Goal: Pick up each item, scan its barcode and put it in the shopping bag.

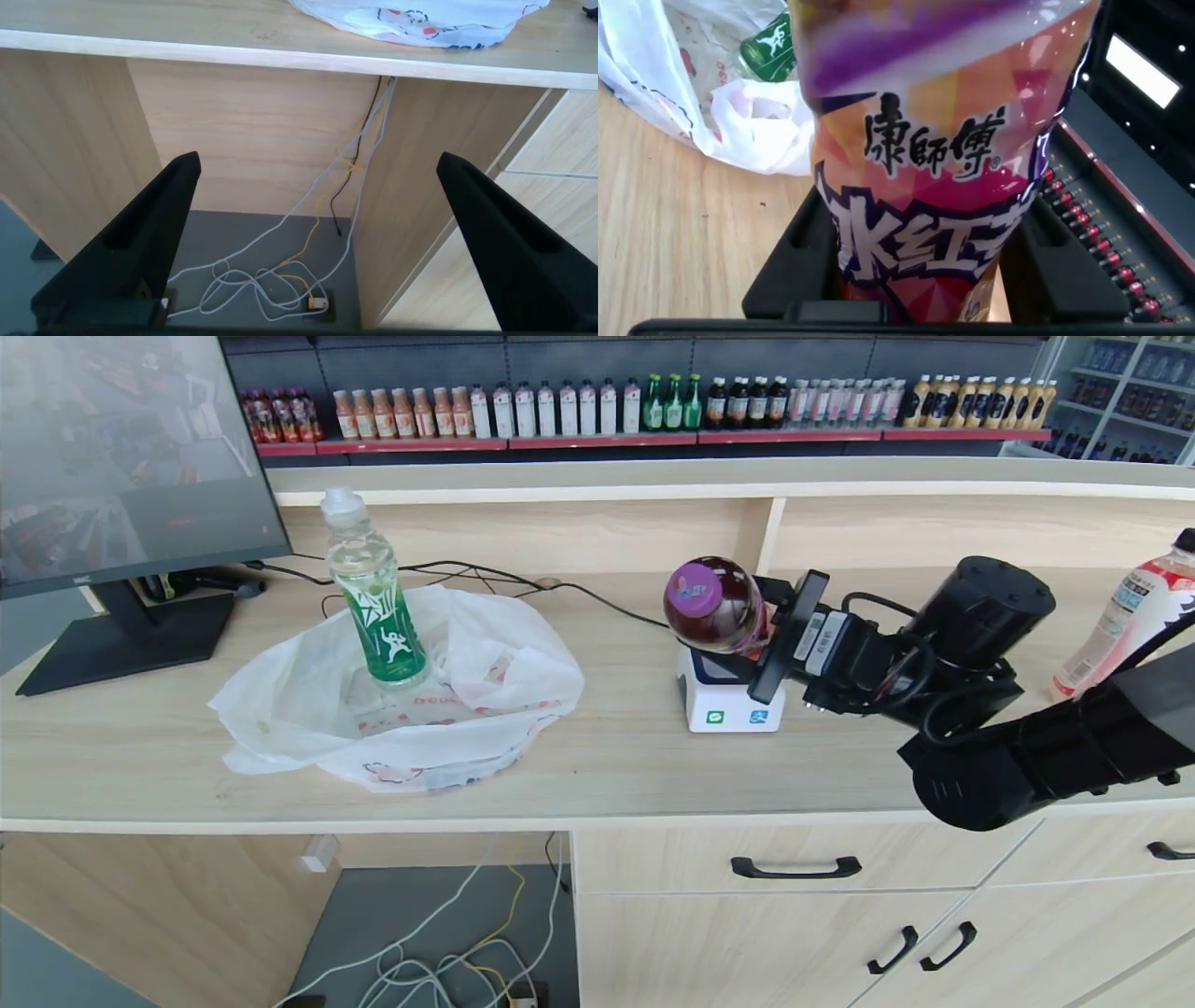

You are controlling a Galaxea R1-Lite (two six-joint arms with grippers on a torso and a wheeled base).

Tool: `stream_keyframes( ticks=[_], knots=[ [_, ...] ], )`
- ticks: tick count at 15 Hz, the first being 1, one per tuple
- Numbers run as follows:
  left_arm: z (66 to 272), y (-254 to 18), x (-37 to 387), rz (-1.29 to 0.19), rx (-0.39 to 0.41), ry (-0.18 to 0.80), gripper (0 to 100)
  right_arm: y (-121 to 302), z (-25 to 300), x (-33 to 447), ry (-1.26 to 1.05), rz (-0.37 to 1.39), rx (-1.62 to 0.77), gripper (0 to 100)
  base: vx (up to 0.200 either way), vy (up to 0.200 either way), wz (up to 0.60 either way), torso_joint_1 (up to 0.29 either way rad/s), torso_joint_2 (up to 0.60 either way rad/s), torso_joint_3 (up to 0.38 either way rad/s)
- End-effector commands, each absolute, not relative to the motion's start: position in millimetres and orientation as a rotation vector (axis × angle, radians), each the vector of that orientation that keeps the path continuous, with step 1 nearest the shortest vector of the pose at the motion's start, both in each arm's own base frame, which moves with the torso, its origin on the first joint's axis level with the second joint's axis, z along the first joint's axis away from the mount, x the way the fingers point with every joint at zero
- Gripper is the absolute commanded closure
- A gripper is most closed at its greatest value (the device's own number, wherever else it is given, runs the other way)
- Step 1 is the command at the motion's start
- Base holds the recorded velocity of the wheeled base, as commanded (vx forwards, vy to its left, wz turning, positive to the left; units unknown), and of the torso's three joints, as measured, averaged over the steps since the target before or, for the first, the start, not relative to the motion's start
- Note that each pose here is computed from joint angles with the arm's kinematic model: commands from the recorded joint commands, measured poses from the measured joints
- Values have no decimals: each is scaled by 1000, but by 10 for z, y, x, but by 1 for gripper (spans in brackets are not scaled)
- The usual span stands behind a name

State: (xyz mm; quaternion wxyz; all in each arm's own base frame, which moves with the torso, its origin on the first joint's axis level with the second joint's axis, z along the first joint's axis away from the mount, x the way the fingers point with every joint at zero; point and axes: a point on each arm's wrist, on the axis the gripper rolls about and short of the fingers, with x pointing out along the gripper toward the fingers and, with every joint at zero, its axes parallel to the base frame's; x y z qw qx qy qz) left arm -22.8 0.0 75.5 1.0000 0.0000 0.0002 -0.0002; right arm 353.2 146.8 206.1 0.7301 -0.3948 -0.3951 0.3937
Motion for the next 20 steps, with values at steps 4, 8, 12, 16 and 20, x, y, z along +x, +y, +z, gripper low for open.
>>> stream_keyframes(
  ticks=[4,8,12,16,20],
  knots=[
    [755,0,-228,0,0,0,0,1415,2000,3717,-875,838,-899,100,0,0,0,0,0,0],
    [755,0,-228,0,0,0,0,1165,1980,3861,-849,784,-926,100,0,0,0,0,0,0],
    [755,0,-228,0,0,0,0,1174,1947,3868,-845,795,-925,100,0,0,0,0,0,0],
    [755,0,-228,0,0,0,0,1220,1910,3848,-840,814,-919,100,0,0,0,0,0,0],
    [755,0,-228,0,0,0,0,1221,1873,3803,-825,829,-917,100,0,0,0,0,0,0]
  ],
)
